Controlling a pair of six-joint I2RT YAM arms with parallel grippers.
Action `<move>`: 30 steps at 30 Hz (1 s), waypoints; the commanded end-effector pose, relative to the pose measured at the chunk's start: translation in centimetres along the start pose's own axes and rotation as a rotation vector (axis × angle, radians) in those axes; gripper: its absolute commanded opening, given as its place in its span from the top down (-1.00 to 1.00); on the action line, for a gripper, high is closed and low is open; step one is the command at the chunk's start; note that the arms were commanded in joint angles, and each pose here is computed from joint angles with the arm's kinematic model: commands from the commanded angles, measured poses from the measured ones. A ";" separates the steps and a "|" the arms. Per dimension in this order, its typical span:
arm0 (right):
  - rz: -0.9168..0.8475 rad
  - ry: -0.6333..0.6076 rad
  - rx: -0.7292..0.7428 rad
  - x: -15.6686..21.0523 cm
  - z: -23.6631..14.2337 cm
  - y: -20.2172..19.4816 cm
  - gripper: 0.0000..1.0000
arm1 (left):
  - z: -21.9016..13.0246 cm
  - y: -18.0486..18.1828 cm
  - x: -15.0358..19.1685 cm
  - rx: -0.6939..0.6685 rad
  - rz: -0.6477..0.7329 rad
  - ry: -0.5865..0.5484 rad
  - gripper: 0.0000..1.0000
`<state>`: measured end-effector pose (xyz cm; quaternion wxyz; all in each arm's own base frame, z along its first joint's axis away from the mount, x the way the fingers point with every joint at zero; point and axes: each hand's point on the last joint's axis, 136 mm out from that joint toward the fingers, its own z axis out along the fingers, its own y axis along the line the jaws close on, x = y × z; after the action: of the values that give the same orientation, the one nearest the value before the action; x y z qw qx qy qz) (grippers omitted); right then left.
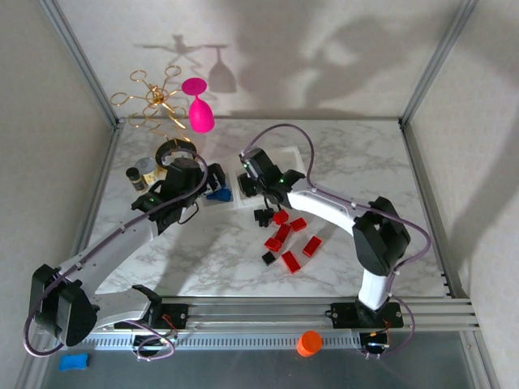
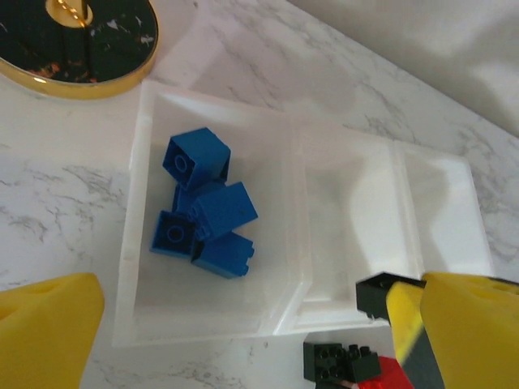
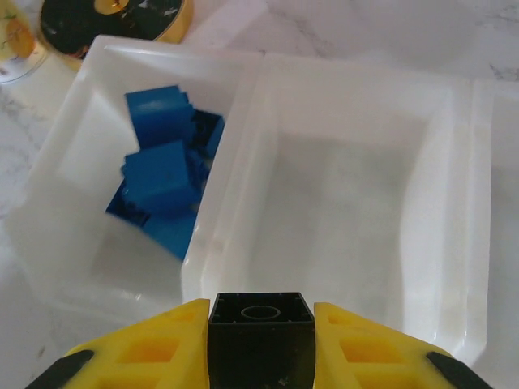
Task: Sort the legos into containers by color
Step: Place the lego in the container.
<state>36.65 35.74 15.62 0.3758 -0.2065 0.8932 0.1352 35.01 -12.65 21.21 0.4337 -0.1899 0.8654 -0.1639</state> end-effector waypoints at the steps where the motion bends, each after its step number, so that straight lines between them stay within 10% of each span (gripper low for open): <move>1: -0.024 -0.037 0.054 -1.5 2.3 -1.2 0.40 | -0.4 0.5 -1.7 -0.036 -0.013 -0.050 -0.99; 16: -0.051 -0.050 0.091 -3.0 2.7 -3.5 -0.02 | -0.4 0.1 -1.6 -0.007 -0.028 -0.035 -0.99; 30: 0.044 0.204 0.028 9.3 -2.5 -2.4 -0.18 | -1.9 -0.4 3.6 0.057 -0.011 0.058 -0.99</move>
<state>32.98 31.05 12.65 0.3292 -0.2134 0.9130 0.1121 32.48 -14.23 20.72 0.4240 -0.1725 0.8684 -0.1909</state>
